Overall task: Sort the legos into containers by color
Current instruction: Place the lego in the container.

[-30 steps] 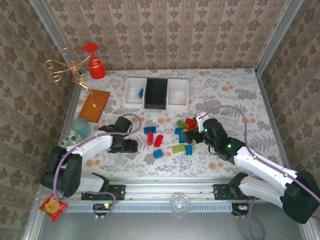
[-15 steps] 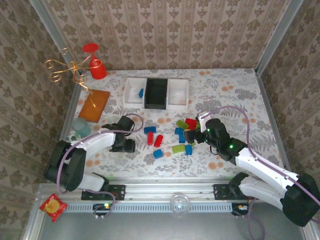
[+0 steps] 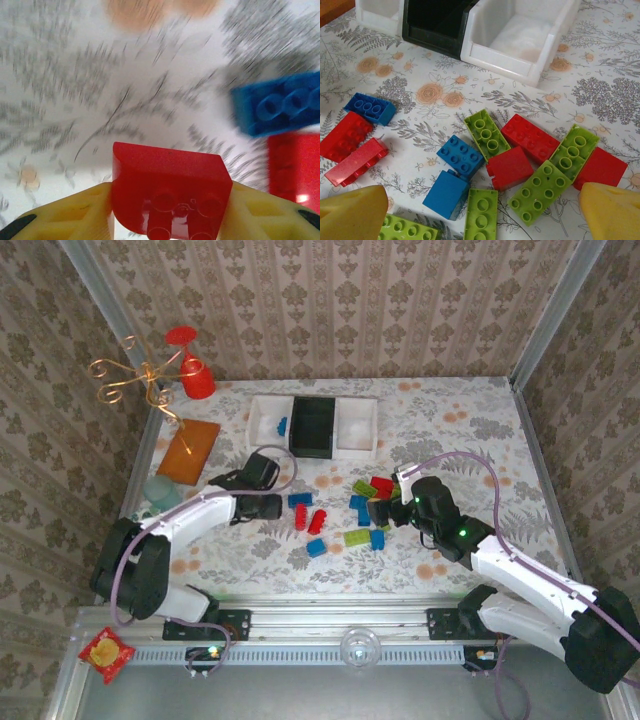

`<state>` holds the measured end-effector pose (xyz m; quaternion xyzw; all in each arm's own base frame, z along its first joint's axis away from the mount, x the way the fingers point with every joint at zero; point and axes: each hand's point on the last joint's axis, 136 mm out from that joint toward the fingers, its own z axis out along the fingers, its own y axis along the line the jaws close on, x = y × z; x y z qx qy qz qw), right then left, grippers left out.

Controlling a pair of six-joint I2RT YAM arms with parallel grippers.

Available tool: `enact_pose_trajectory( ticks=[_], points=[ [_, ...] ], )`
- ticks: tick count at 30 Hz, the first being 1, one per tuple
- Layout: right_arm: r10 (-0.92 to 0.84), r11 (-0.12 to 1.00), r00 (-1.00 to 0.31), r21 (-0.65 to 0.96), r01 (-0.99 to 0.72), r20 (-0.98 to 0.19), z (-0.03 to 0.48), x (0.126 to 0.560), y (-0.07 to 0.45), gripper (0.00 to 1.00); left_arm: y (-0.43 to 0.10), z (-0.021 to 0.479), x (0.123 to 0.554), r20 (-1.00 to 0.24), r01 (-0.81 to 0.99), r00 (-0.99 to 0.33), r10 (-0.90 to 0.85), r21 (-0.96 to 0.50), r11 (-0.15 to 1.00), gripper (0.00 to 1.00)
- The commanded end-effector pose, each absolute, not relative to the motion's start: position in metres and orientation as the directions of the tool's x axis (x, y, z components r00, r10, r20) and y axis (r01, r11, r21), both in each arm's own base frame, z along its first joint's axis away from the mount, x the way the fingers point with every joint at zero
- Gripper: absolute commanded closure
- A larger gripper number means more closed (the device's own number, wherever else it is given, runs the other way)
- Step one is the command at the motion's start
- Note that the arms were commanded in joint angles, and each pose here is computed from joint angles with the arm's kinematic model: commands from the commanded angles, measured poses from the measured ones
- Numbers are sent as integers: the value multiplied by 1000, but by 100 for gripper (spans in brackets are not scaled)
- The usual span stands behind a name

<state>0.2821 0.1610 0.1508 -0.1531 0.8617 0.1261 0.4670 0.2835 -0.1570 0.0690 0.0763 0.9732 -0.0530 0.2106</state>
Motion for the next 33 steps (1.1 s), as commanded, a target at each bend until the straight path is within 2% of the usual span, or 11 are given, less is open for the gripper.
enact_pose_trajectory(
  ticks=[1, 12, 20, 28, 31, 33],
  points=[
    [-112, 916, -508, 109, -386, -854, 156, 285, 166, 0, -190, 99, 324, -529, 237, -836, 148, -104, 966, 50],
    [-113, 920, -512, 105, -377, -852, 153, 284, 163, 0, -264, 125, 456, -626, 328, -754, 200, -96, 940, 50],
    [-113, 923, -513, 101, -371, -851, 151, 283, 161, 0, -275, 119, 511, -630, 327, -752, 195, -99, 940, 41],
    [-101, 925, -512, 108, -363, -853, 152, 282, 160, 0, -279, 157, 512, -679, 347, -707, 197, -91, 933, 30],
    [-100, 924, -509, 110, -366, -855, 155, 281, 160, 0, -281, 178, 485, -694, 383, -685, 221, -86, 920, 30],
    [-107, 919, -506, 110, -379, -856, 157, 279, 161, 0, -282, 183, 451, -707, 429, -664, 244, -92, 899, 29]
  ],
)
